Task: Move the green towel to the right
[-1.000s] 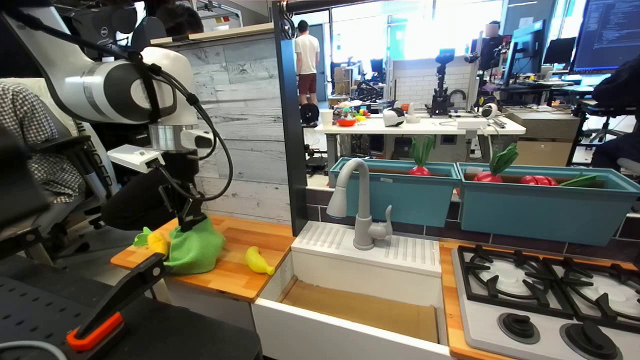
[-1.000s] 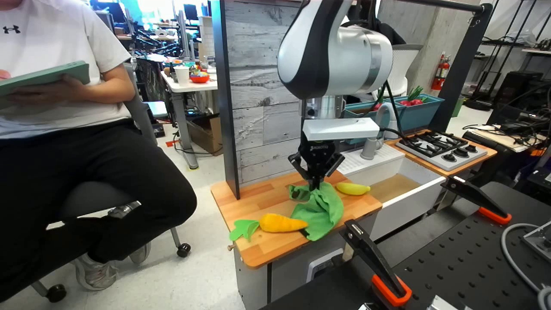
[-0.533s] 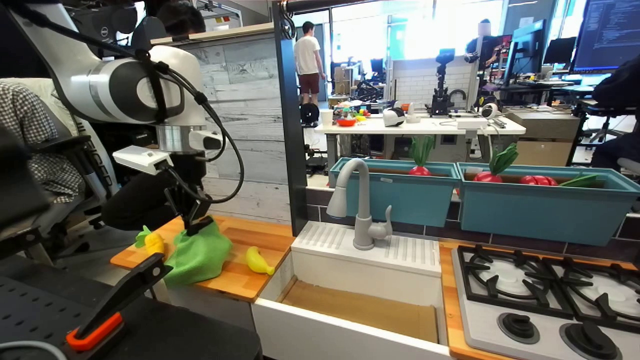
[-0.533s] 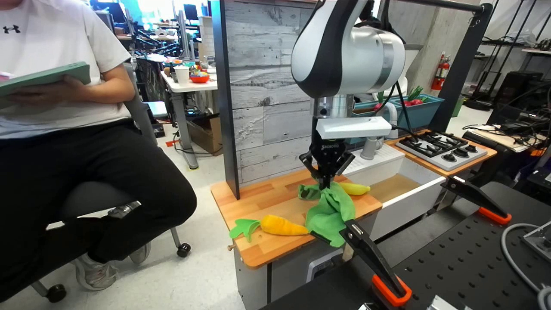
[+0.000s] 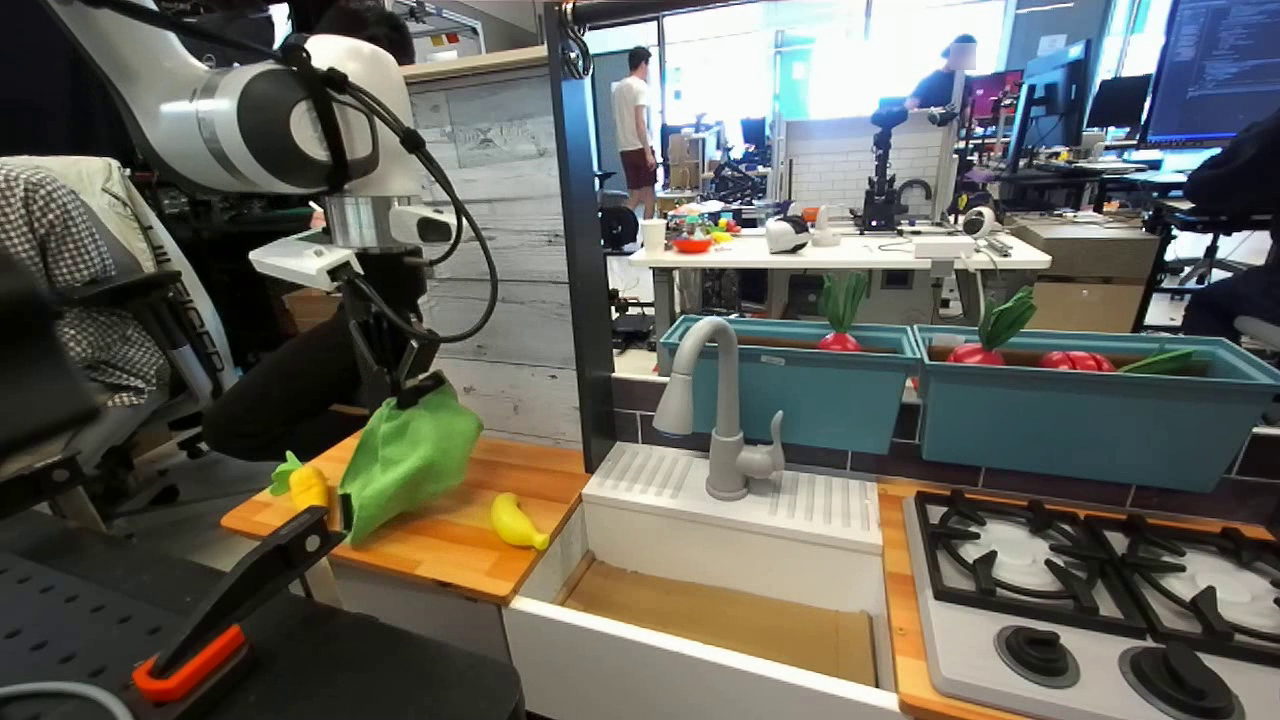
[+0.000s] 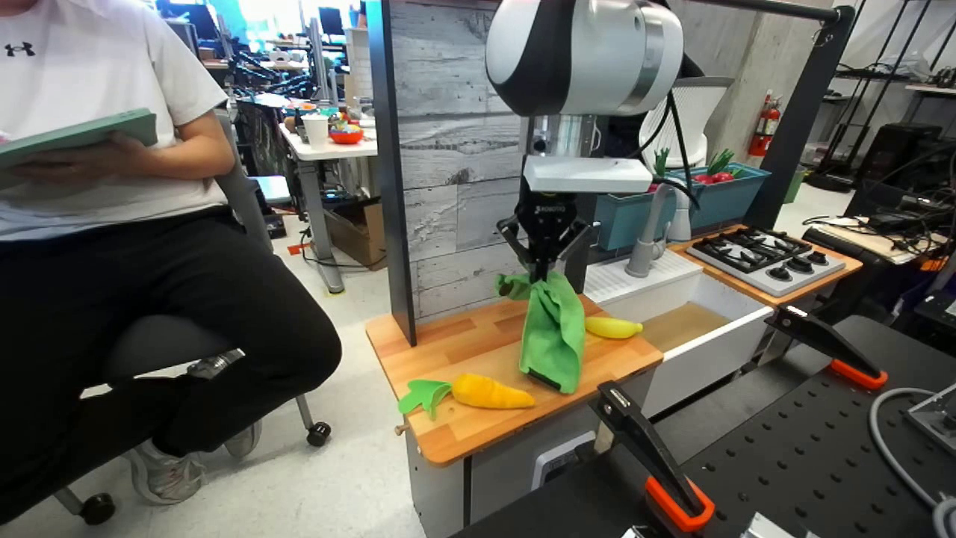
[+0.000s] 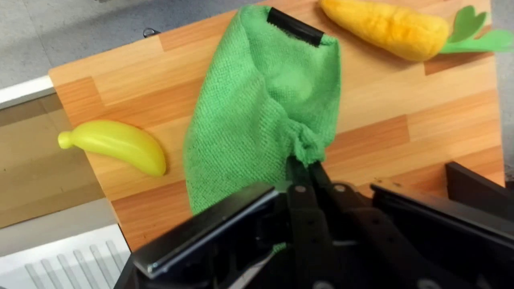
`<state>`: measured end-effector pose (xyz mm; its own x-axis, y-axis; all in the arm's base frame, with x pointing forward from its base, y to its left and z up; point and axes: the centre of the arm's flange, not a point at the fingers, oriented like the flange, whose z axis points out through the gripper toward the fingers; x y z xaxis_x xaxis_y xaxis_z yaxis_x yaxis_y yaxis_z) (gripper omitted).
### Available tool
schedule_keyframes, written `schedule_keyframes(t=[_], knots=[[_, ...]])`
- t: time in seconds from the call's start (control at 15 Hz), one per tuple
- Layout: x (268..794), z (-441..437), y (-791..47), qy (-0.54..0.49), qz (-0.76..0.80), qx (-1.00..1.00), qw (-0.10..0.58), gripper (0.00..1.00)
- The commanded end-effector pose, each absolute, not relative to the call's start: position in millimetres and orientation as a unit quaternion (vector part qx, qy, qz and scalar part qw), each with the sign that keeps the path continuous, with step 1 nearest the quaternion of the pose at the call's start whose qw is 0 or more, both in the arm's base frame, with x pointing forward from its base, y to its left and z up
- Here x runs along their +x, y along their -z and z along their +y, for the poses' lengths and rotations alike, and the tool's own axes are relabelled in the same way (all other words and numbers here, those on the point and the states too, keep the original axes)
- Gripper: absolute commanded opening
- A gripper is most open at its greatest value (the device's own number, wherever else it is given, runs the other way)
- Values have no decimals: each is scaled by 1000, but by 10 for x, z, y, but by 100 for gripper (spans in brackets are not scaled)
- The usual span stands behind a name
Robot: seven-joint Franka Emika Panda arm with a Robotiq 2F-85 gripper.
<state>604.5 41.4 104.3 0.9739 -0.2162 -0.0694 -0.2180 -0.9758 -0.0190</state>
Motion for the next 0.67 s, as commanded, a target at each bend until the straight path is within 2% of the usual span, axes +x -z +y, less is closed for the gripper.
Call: schedule_keyframes(t=[0.0,0.33,0.6], knots=[[6148,482,-1204,10,133,-991,16,1],[6139,389,-1002,63,161,-985,27,1],[5975,320,-684,64,159,-985,26,1]])
